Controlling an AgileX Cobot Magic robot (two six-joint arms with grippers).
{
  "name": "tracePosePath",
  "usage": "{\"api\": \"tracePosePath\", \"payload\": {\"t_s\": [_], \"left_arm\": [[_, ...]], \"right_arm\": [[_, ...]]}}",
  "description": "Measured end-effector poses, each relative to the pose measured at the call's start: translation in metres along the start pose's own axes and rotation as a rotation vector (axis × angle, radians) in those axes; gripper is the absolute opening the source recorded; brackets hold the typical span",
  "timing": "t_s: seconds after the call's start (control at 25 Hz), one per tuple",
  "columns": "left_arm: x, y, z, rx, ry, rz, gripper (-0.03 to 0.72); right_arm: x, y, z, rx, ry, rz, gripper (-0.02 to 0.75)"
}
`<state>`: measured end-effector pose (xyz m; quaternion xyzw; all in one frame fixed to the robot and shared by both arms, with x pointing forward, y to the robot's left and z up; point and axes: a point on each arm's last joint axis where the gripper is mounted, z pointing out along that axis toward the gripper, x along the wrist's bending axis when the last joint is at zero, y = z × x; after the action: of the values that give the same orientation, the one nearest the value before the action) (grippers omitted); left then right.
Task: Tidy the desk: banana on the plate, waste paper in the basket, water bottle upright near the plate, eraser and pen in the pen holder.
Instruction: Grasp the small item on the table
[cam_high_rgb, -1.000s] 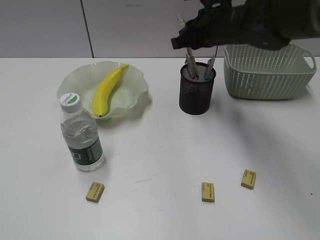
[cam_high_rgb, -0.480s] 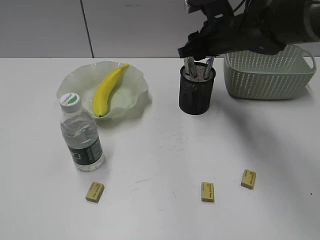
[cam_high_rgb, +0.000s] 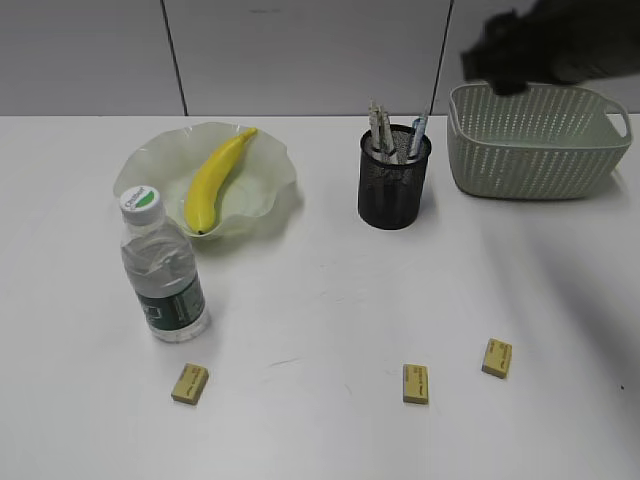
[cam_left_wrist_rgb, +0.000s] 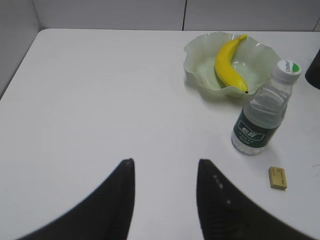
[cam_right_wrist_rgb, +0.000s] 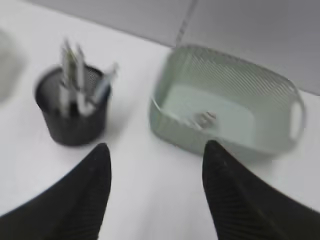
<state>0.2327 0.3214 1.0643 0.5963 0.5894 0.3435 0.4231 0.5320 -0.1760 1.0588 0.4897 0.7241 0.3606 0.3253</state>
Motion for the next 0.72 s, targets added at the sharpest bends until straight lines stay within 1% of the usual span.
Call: {"api": "tracePosePath", "payload": {"t_s": [0.12,0.2,0.24,0.28,0.32,0.36,0.44,0.56,0.64,0.72], "left_arm": [[0.000,0.000,0.000,0.000,0.000,0.000,0.309],[0.000,0.000,0.000,0.000,0.000,0.000,0.309],[0.000,0.000,0.000,0.000,0.000,0.000,0.309],[0.000,0.000,0.000,0.000,0.000,0.000,0.309],[0.000,0.000,0.000,0.000,0.000,0.000,0.309],[0.000,0.000,0.000,0.000,0.000,0.000,0.309],[0.000,0.000,0.000,0.000,0.000,0.000,0.309],[0.000,0.000,0.000,0.000,0.000,0.000,0.309],[0.000,0.000,0.000,0.000,-0.001,0.000,0.309],[0.000,0.000,0.000,0.001,0.000,0.000,0.309]], "right_arm": [[-0.019,-0.035,-0.040,0.178,-0.134,-0.121,0.465],[-0.028,-0.052,-0.066,0.288,-0.188,-0.134,0.465],[-0.031,-0.059,-0.081,0.330,-0.196,-0.117,0.465],[-0.032,-0.064,-0.094,0.365,-0.187,-0.093,0.465],[-0.032,-0.069,-0.110,0.372,-0.162,-0.064,0.465],[-0.032,-0.073,-0.128,0.371,-0.140,-0.036,0.465],[-0.031,-0.081,-0.160,0.349,-0.067,0.023,0.465],[-0.031,-0.099,-0.209,0.260,0.013,0.098,0.465],[-0.033,-0.116,-0.236,0.179,0.043,0.127,0.465],[-0.035,-0.131,-0.254,0.090,0.054,0.135,0.465]]}}
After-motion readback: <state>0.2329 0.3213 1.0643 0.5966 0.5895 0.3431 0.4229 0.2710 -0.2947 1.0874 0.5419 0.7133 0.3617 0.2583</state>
